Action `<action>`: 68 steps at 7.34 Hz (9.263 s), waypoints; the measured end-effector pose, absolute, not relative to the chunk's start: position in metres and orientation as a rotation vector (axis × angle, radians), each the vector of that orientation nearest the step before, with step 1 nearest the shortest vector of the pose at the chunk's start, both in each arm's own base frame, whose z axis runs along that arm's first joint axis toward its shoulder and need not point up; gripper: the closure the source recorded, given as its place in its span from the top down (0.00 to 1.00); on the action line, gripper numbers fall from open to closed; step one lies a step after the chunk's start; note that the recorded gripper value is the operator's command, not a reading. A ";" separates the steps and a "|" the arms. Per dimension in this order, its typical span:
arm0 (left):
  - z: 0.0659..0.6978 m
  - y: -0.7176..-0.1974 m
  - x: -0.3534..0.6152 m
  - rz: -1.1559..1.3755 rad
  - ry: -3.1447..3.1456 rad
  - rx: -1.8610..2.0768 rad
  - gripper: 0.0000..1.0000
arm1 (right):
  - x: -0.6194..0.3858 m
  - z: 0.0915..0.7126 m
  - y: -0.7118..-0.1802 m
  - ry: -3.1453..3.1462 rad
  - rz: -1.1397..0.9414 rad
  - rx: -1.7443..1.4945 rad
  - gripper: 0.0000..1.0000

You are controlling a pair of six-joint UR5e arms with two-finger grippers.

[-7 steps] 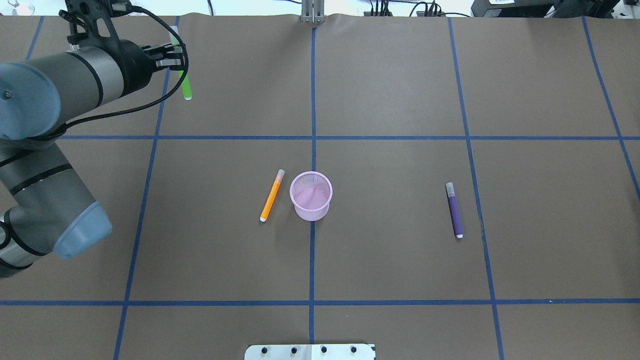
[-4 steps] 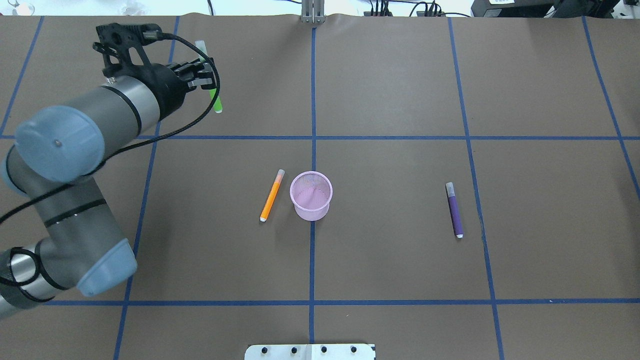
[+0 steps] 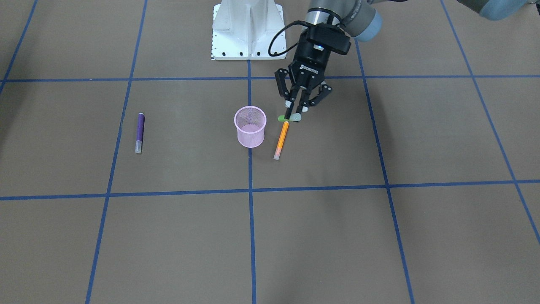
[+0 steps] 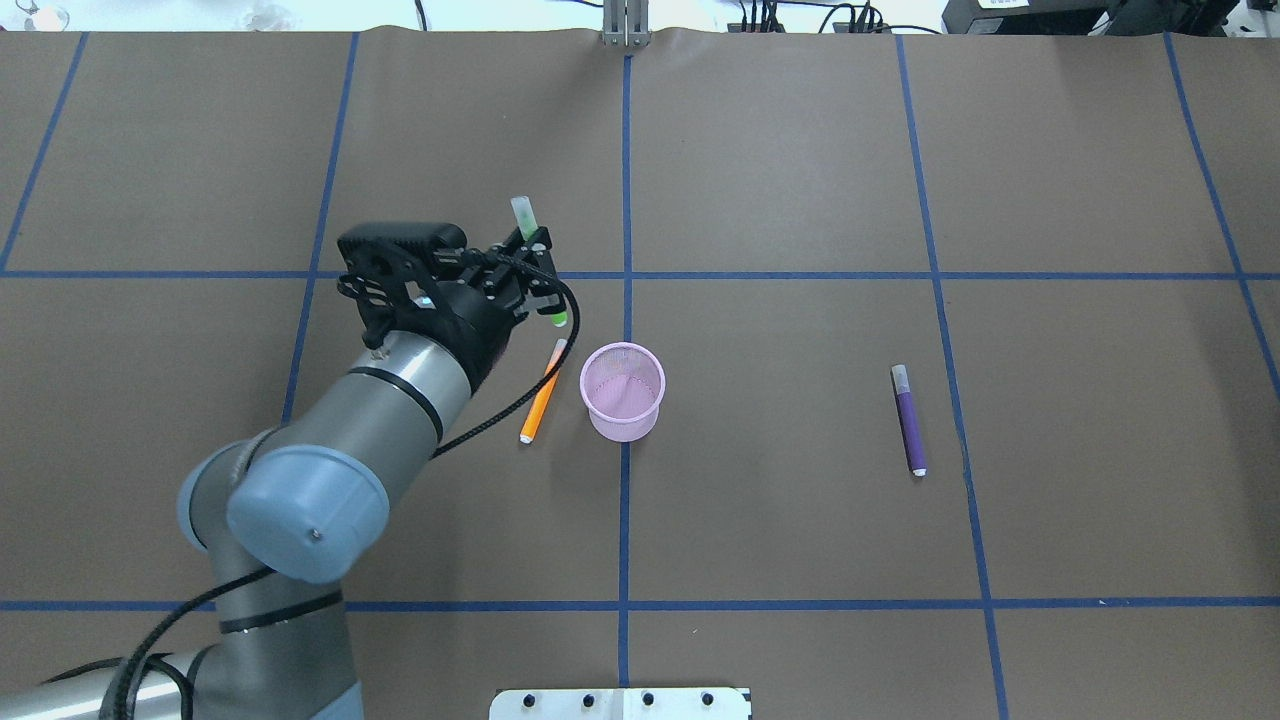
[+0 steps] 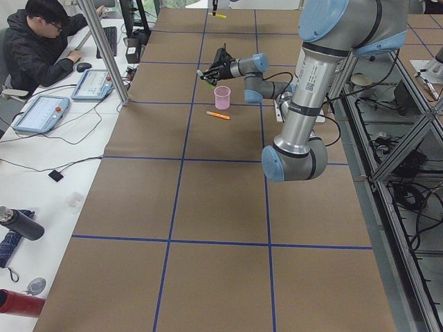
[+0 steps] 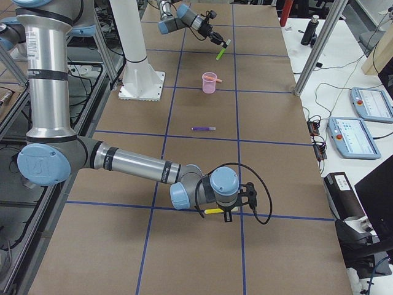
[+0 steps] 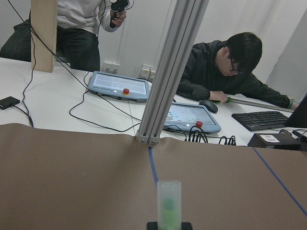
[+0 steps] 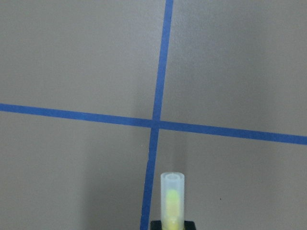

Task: Collect pens into pen holder
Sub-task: 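Carry the green marker over the lilac cup with the left gripper, then release the green marker into the cup and raise the left gripper, then move the left gripper to the orange marker while the right lifts the highlighter, then lower the left gripper and grasp the orange marker, then lift the orange marker with the left gripper while the right carries the highlighter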

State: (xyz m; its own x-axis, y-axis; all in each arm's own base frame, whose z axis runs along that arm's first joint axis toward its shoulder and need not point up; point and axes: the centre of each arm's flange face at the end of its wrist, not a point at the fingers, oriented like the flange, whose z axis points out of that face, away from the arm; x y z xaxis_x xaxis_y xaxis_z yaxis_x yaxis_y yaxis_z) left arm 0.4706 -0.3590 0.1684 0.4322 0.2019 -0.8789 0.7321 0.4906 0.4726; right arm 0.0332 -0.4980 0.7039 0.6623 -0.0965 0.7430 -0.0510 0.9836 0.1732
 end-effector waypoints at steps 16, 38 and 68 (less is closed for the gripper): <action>0.172 -0.341 0.574 -0.252 1.005 1.039 0.99 | 0.026 0.644 -0.544 -0.938 -0.046 0.248 0.00; 0.243 -0.503 0.560 0.184 0.859 0.179 0.80 | -0.153 0.349 -0.566 -1.099 -0.040 0.737 0.00; 0.229 -0.524 0.531 0.240 0.943 0.109 0.00 | -0.158 0.336 -0.570 -1.106 -0.047 0.756 0.00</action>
State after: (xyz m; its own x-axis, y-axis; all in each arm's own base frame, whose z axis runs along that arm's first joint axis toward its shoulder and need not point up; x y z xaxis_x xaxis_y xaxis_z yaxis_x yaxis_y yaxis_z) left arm 0.5312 -0.5242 0.2288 0.5629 0.2514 -0.7874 -0.1562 0.9678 0.1974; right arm -0.1583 -0.5704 0.3360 0.4738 -0.3934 0.7879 -0.3245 0.7537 0.5714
